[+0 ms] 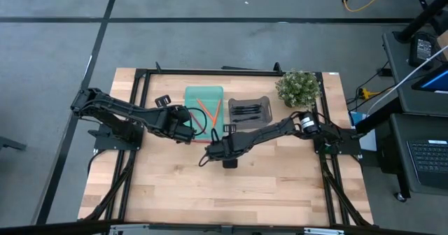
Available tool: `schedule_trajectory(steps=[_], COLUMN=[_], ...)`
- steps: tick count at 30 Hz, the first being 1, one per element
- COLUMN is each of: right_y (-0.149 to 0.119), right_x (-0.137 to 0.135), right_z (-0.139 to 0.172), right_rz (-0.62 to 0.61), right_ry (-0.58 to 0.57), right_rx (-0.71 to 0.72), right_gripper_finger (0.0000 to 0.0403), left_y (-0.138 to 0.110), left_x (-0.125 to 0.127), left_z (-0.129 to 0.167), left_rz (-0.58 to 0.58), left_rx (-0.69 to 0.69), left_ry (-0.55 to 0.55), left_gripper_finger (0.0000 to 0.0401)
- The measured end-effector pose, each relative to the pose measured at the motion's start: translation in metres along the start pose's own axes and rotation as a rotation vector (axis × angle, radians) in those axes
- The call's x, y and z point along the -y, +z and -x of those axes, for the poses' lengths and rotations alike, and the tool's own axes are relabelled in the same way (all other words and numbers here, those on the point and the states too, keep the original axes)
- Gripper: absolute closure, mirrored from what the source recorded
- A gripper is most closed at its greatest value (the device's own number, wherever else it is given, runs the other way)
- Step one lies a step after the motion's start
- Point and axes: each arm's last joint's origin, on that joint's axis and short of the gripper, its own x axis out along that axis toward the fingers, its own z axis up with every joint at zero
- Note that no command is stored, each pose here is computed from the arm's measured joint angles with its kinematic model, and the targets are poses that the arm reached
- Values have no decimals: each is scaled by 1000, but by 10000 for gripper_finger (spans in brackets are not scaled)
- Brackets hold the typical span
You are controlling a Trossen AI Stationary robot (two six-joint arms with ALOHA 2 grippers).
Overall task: Sort pens & pencils
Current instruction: Put the red pencil into the green bin
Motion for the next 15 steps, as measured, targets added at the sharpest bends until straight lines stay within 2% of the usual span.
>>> schedule_trajectory(steps=[15], right_y=[-2], right_x=[13], right_z=[-13], right_rz=[-32], right_ry=[-6], right_rx=[-15], right_gripper_finger=[361], left_y=[0], left_x=[0], left_z=[0], left_rz=[0], left_rx=[0], left_ry=[0], left_gripper_finger=[342])
